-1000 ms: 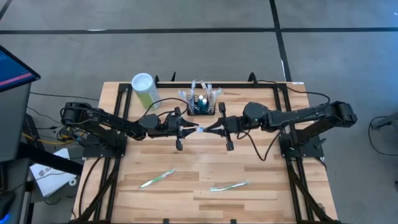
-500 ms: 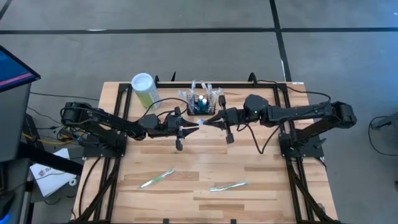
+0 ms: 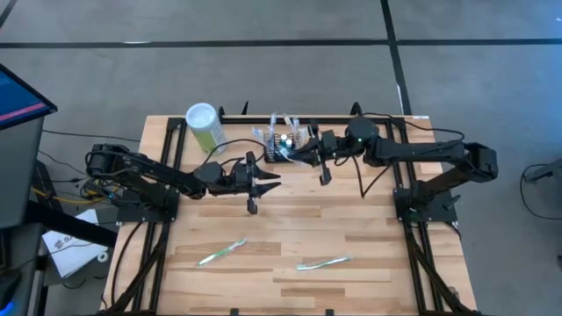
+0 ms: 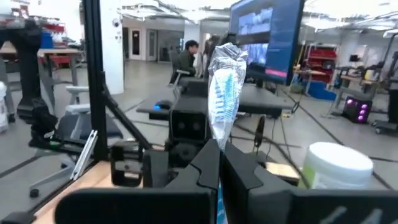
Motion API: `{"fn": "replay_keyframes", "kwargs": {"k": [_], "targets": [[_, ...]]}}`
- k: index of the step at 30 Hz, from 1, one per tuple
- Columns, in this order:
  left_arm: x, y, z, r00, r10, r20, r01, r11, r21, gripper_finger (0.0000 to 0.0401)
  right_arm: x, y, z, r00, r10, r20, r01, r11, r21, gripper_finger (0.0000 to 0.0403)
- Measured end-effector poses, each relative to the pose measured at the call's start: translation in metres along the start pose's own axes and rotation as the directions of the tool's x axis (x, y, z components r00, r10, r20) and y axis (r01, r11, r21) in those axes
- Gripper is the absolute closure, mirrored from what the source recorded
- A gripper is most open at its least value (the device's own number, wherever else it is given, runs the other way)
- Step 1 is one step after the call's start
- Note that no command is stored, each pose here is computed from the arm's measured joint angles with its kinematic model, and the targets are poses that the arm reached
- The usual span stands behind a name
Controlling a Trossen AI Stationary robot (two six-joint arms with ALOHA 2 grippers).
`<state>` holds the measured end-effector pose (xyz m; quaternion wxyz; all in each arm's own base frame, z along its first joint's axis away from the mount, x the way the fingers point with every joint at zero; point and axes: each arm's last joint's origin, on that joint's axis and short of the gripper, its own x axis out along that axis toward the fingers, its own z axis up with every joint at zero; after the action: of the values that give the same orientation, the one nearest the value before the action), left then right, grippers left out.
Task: Pick & Place toothbrushing station
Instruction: Put the blue toothbrush into the black wire organizer
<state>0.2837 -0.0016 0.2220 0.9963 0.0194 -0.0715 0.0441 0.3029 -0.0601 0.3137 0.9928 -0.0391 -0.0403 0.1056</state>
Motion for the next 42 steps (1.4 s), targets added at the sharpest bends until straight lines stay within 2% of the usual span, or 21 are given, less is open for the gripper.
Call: {"fn": "replay_keyframes", "kwargs": {"k": [8,22,35,38,42], "targets": [[0.000,0.002,0.001,1.000,0.020,0.015,-0.021,0.999,0.028,0.0313,0.019,0.001,-0.016,0.989,0.118,0.085,-0.121,0.992,0.027,0.0403],[0.000,0.004,0.009,0.994,0.062,0.088,-0.070,0.994,0.082,0.0313,0.021,0.001,-0.019,0.991,0.119,0.067,-0.121,0.992,0.031,0.0403],[0.004,0.003,0.020,0.987,0.034,0.157,-0.056,0.989,0.137,0.0313,0.021,0.002,-0.019,0.993,0.092,0.068,-0.093,0.995,0.018,0.0403],[0.005,0.003,0.023,0.985,0.037,0.169,-0.060,0.989,0.136,0.0302,0.022,0.003,-0.019,0.993,0.094,0.068,-0.095,0.995,0.018,0.0403],[0.006,0.006,0.023,0.985,0.047,0.168,-0.070,0.989,0.131,0.0266,0.022,0.004,-0.019,0.993,0.098,0.069,-0.099,0.995,0.011,0.0403]]}}
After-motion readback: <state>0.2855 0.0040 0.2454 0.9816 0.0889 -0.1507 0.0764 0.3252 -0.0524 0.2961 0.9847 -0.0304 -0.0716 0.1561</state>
